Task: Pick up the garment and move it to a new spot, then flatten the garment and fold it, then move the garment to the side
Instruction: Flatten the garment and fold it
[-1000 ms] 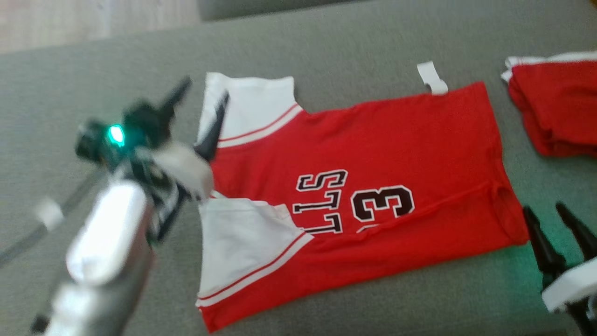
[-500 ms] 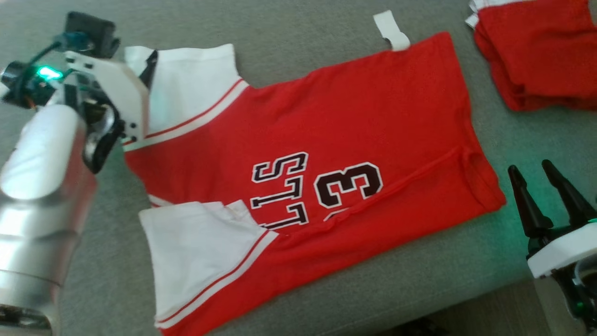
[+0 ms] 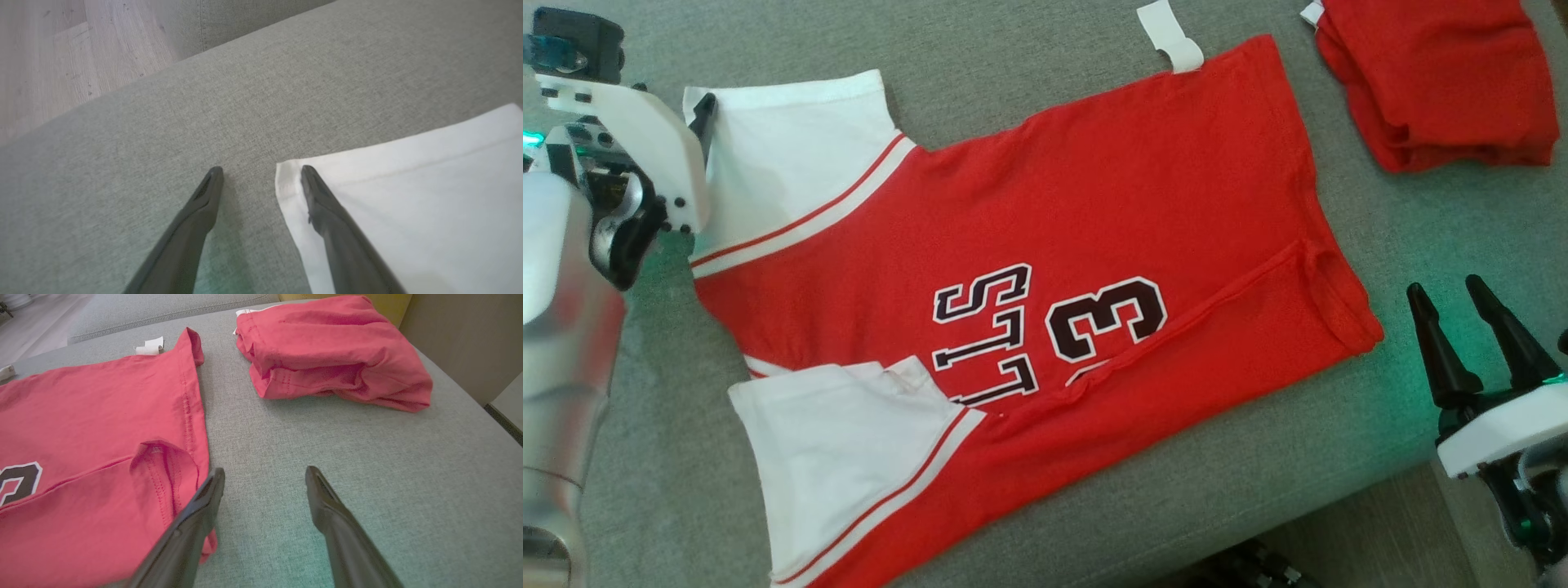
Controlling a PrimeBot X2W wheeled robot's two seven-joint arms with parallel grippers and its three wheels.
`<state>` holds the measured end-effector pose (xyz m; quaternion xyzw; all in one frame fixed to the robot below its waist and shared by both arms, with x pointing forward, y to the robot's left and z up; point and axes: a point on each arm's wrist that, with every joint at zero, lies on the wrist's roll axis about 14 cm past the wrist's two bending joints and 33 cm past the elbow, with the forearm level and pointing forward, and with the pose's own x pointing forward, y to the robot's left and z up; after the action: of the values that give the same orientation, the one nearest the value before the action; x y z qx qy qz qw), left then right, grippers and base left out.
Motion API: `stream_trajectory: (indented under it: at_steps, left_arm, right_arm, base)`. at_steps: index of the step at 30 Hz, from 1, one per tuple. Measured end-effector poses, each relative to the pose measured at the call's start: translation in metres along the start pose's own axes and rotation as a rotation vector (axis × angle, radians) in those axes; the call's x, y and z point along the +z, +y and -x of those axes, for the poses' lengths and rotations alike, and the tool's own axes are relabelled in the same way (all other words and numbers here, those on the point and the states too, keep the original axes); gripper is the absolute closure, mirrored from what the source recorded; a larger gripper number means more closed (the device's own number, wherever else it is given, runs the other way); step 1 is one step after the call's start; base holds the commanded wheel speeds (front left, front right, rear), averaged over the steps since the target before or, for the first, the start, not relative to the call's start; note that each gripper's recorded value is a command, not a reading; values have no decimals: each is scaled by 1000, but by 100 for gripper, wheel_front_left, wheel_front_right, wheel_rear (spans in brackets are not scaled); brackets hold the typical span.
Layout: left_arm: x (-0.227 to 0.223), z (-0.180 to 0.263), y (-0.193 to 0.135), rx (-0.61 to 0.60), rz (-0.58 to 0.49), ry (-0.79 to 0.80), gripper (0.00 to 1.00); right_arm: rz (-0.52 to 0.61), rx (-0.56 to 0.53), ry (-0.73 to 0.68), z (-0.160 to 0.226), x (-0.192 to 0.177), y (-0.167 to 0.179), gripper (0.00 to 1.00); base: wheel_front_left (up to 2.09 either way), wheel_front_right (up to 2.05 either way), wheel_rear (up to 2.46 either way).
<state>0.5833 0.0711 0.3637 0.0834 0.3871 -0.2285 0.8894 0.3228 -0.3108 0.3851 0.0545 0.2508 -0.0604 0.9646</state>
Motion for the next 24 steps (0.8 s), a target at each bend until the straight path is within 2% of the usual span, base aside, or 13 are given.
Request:
stream_trajectory:
  at_steps: [3, 4, 5, 6, 8, 9, 10, 17, 24]
  left_arm:
    - [-2, 0, -4, -25, 43, 19, 0]
    - [-2, 0, -6, -35, 53, 21, 4]
    - [-1, 1, -7, -40, 58, 16, 27]
    - [0, 0, -9, -48, 64, 13, 60]
    - [1, 0, -14, -71, 64, 8, 80]
    - [2, 0, -16, -79, 66, 5, 97]
    - [3, 0, -18, -85, 67, -2, 100]
    - [11, 6, -20, -92, 30, -72, 100]
    - [17, 20, -29, -110, -50, -120, 100]
  right_arm:
    - [-1, -2, 3, 0, -1, -1, 0]
    - [-3, -3, 5, 0, -2, -1, 0]
    - [-5, -4, 2, 0, -2, -1, 0]
    - [-7, -4, 4, 0, -3, -1, 0]
    - [-5, -1, 6, -1, -3, -1, 0]
    - [-4, 1, 5, -2, -2, 0, 0]
    - [-2, 3, 2, -4, -1, 0, 0]
    - [46, 45, -8, -17, 14, 5, 0]
    - [91, 155, 21, -49, 42, 34, 0]
  base:
    - [0, 0, 0]
    - [0, 0, 0]
    - [0, 0, 0]
    - [0, 0, 0]
    - [0, 0, 0]
    - [0, 0, 0]
    - [0, 0, 0]
    - [0, 0, 0]
    - [0, 0, 0]
